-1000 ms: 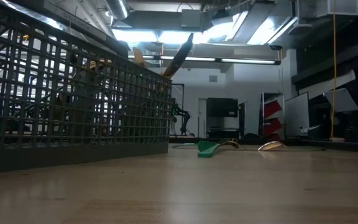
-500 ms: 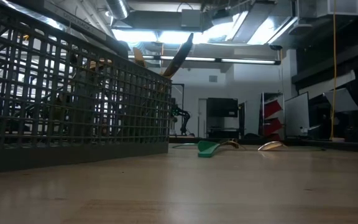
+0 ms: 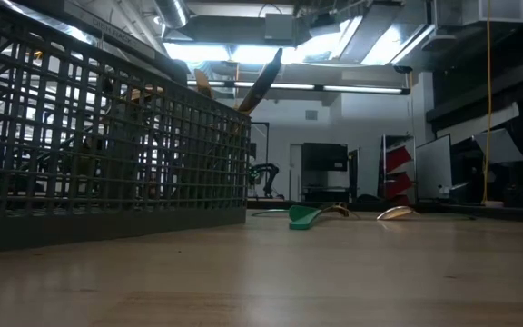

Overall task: Sort silverware
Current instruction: Put the green spoon into the silverware basket

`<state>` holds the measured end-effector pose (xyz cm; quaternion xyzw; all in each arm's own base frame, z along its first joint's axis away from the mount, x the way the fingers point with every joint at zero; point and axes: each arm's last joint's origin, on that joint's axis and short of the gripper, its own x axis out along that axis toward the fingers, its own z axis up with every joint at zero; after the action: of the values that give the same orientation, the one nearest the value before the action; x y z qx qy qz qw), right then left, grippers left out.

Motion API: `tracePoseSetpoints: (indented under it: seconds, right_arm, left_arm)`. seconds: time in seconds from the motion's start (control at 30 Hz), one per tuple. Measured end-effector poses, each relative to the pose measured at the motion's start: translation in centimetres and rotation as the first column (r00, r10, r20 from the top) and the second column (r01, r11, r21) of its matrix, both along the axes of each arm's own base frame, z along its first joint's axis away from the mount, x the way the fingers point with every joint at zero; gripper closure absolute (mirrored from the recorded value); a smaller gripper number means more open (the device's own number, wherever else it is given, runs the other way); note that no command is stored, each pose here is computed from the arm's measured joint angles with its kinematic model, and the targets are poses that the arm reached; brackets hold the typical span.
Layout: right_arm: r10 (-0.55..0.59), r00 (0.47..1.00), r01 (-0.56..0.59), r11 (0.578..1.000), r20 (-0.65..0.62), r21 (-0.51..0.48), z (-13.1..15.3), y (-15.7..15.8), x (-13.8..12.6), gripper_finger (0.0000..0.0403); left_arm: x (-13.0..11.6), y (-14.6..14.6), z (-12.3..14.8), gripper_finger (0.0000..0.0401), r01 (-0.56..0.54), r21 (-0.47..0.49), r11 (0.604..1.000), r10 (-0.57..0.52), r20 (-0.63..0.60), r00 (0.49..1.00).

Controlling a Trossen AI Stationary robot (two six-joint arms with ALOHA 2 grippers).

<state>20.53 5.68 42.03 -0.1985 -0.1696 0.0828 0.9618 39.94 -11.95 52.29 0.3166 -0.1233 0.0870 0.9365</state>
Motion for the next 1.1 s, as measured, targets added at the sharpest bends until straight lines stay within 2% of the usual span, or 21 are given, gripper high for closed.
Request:
tracePoseSetpoints:
  seconds: [0.13, 0.3, 0.5, 0.63, 0.73, 0.9, 1.1]
  right_arm:
    - [-0.007, 1.000, 0.007, 1.000, 0.006, 0.004, 0.1, 0.0, -0.1, 0.0402]
    - [-0.022, 1.000, 0.022, 1.000, 0.003, 0.008, 0.0, -0.1, 0.0, 0.0389]
    - [-0.053, 0.999, 0.053, 0.998, 0.006, 0.018, 0.1, -0.2, -0.1, 0.0352]
    - [-0.072, 0.997, 0.073, 0.997, -0.037, 0.010, -0.2, -0.2, -0.1, 0.0317]
    - [-0.135, 0.987, 0.137, 0.991, -0.091, 0.012, -0.6, -0.5, -0.1, 0.0290]
    - [-0.216, 0.950, 0.217, 0.976, -0.225, -0.018, -1.7, -0.9, -0.7, 0.0263]
    - [-0.196, 0.893, 0.217, 0.976, -0.406, 0.006, -3.3, -1.1, -1.4, 0.0264]
  left_arm:
    - [0.0, -0.2, 0.0, 0.0387, -0.010, 0.027, 1.000, 0.010, -0.007, 1.000]
    - [-0.1, -0.1, -0.1, 0.0391, -0.046, 0.015, 0.999, 0.046, -0.013, 0.999]
    - [0.0, 0.0, -0.5, 0.0393, -0.108, 0.005, 0.994, 0.108, -0.058, 0.992]
    - [-0.1, -0.3, -1.0, 0.0393, -0.186, 0.011, 0.983, 0.186, -0.117, 0.976]
    - [-0.2, -0.6, -1.7, 0.0393, -0.256, 0.039, 0.966, 0.259, -0.189, 0.947]
    - [-0.9, -1.8, -3.6, 0.0393, -0.371, 0.061, 0.927, 0.368, -0.339, 0.866]
    - [-2.9, -3.8, -7.0, 0.0393, -0.420, -0.026, 0.907, 0.337, -0.553, 0.762]
